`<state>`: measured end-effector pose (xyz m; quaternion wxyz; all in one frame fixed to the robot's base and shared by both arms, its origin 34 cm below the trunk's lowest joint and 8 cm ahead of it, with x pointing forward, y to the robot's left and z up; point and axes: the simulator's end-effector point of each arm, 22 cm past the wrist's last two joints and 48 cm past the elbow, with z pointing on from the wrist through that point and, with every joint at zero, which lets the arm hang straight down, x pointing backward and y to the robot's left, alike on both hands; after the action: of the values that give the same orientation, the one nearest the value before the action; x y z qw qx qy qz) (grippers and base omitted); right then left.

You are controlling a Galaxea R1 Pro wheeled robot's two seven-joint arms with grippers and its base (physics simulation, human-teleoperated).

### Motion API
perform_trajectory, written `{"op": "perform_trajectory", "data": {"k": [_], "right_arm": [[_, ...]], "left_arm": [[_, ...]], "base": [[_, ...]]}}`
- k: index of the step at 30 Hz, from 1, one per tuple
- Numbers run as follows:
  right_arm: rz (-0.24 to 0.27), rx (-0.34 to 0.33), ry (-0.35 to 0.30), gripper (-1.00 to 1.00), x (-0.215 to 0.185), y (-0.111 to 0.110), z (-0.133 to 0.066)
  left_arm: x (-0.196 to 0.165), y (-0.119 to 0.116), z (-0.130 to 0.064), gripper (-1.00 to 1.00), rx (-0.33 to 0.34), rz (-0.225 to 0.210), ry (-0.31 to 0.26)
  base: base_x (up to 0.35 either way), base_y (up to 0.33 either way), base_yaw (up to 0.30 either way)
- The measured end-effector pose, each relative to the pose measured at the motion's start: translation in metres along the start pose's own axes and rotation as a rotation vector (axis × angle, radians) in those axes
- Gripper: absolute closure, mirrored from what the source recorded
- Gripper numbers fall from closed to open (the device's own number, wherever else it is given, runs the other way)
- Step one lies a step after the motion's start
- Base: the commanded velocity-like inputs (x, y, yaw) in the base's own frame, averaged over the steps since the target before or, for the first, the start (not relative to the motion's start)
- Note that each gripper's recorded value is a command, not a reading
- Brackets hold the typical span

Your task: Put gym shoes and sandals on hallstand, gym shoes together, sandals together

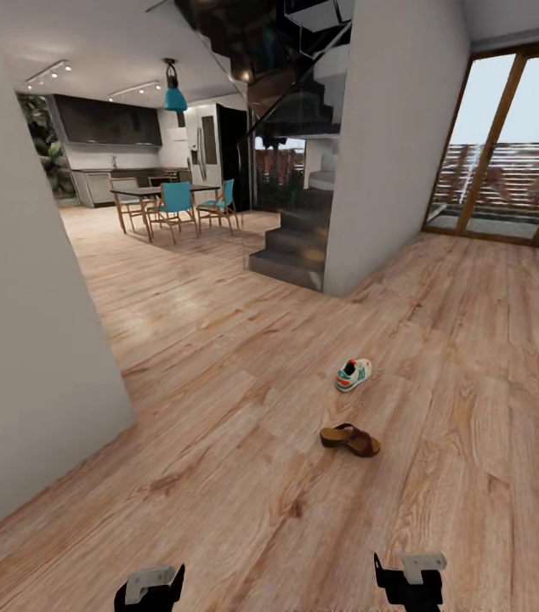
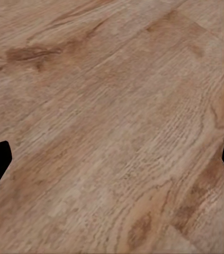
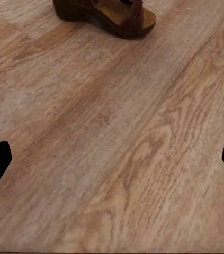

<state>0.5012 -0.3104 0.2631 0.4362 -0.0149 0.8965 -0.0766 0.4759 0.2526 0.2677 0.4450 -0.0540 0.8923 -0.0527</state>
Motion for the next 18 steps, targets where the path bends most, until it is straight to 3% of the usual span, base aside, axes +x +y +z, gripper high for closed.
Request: {"op": "perform_trajectory", "data": {"k": [18], "right_arm": [[-0.001,0.001,0.004,-1.0,0.0019,-0.0011,0.0002]], "left_arm": [[0.0018,0.0002,0.0,-1.0,-0.001,0.0,0.004]], "base": [[0.0,0.0,-0.285]]}}
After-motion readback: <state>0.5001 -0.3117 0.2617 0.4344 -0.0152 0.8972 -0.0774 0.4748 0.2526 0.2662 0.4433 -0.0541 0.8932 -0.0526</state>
